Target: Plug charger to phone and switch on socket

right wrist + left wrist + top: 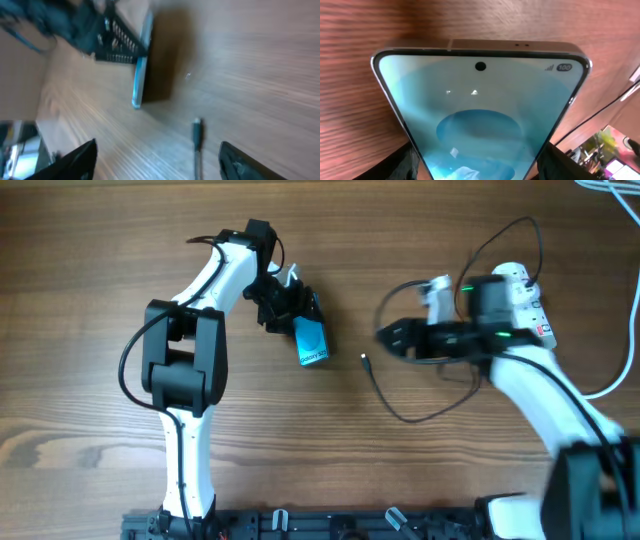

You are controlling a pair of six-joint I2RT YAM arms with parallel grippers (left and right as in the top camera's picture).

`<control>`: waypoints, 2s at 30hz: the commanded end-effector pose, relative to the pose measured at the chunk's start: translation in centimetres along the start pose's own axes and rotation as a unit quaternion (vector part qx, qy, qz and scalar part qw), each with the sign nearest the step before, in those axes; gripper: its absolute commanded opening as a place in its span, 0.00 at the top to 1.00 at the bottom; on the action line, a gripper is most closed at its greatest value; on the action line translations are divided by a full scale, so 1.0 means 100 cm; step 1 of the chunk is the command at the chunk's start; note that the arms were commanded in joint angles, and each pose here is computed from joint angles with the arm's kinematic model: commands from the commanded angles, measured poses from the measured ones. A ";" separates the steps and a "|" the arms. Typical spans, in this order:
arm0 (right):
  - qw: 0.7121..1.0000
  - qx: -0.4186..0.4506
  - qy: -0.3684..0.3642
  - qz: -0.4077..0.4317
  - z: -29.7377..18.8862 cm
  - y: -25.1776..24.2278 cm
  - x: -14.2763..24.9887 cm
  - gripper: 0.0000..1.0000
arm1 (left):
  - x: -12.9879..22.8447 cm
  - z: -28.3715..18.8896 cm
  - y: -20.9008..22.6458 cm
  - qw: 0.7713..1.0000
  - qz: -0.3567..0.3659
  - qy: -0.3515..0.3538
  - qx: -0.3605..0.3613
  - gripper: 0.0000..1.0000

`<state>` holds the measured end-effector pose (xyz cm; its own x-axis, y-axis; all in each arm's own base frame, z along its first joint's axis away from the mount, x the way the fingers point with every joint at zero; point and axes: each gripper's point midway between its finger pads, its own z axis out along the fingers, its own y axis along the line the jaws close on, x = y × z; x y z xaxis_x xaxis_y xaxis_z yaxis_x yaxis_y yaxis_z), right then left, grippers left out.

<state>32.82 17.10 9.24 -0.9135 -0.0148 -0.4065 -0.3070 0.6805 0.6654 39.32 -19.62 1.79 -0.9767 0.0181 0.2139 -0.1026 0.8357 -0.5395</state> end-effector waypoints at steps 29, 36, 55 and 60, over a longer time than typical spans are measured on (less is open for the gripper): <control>0.994 0.002 0.051 0.100 0.125 0.004 0.040 0.51 | 0.031 0.035 0.008 0.991 0.060 0.054 -0.103 0.38; 0.993 -0.008 0.056 0.102 0.124 0.006 0.040 0.70 | 0.031 0.035 0.008 0.991 0.060 0.054 -0.103 0.36; 0.998 -0.043 -0.006 0.053 0.125 0.022 0.007 0.85 | 0.025 0.036 0.005 0.992 0.068 0.042 -0.097 0.09; 0.999 -0.037 0.004 0.038 0.134 0.032 0.017 0.94 | 0.025 0.036 0.005 0.992 0.068 0.041 -0.097 0.07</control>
<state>34.33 27.93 2.77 -0.9412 0.0582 -0.3327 -0.2288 0.6146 0.7549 36.85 -22.06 1.55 -0.9690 0.1534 0.1936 0.0477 0.8853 -0.4626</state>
